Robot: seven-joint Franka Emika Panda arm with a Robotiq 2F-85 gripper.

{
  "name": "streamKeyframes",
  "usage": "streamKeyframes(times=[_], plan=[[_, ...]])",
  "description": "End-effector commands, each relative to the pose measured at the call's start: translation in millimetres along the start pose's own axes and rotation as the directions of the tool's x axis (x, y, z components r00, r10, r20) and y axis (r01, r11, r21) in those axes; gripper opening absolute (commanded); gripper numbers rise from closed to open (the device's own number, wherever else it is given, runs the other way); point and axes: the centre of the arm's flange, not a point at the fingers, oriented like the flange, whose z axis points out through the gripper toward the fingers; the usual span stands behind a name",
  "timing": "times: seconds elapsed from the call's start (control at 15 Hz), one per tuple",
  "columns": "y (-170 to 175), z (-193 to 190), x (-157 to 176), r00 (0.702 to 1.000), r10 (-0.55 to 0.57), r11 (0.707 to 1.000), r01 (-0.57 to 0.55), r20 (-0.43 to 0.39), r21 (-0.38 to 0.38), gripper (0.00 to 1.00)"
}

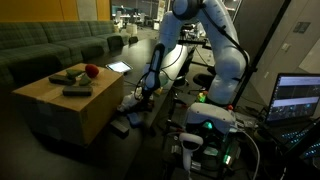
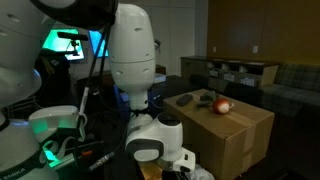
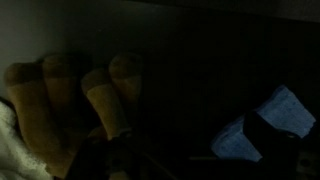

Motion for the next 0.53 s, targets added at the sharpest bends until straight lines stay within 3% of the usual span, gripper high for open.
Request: streamKeyframes(times=[0.0, 0.47], plan=[[16.8, 16.1, 10.6, 0.999, 0.044, 0.999, -0.045, -0.022, -0.019, 1.0], [42.3, -9.9, 1.4, 0.997, 0.066, 0.996, -0.068, -0.049, -0.049, 1.0]])
